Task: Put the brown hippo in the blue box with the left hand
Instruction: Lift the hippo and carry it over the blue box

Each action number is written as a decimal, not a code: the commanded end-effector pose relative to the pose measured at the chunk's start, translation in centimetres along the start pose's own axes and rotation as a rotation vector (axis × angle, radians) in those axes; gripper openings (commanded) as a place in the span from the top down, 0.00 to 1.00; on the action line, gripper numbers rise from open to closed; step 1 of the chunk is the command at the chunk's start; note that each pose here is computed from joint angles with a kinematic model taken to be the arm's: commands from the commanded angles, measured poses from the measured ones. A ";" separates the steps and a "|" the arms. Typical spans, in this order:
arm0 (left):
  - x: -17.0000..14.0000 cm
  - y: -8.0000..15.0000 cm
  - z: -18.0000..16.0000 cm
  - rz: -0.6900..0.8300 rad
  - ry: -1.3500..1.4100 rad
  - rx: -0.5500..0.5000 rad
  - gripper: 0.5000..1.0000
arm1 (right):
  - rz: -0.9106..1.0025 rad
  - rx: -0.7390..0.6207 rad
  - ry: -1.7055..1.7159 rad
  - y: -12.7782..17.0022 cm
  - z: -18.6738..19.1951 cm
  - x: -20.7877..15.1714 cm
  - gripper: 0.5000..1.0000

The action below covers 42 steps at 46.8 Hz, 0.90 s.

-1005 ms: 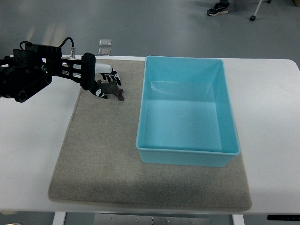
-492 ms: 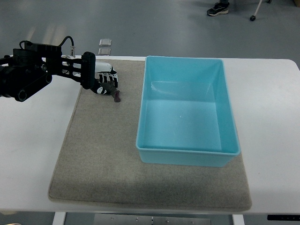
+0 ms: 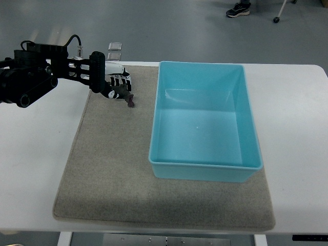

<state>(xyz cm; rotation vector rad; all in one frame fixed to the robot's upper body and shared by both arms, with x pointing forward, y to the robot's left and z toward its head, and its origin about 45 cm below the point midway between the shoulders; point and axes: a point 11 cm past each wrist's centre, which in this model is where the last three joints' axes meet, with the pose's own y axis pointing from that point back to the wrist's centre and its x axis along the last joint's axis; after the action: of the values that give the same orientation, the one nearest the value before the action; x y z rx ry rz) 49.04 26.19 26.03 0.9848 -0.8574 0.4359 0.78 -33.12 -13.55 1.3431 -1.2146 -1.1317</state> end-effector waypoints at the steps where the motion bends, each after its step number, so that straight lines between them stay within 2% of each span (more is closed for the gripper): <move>1: 0.8 0.1 0.3 0.014 -0.006 -0.006 0.86 | 0.000 0.000 0.000 0.0 0.0 0.0 0.13; 23: 7.3 1.4 3.1 0.151 -0.018 -0.066 0.86 | 0.000 0.000 0.000 0.0 0.0 0.0 0.13; 35: 7.8 1.1 5.4 0.165 -0.038 -0.131 0.85 | 0.000 -0.001 0.000 0.0 0.1 0.0 0.13; 42: 8.7 1.2 8.7 0.199 -0.021 -0.237 0.84 | 0.000 -0.001 0.000 0.0 0.1 0.0 0.13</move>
<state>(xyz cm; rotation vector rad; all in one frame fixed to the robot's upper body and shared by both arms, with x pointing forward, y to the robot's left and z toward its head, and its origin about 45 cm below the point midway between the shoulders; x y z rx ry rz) 50.28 20.11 35.33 0.7406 -1.0034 0.4905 0.78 -33.12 -13.55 1.3431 -1.2147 -1.1318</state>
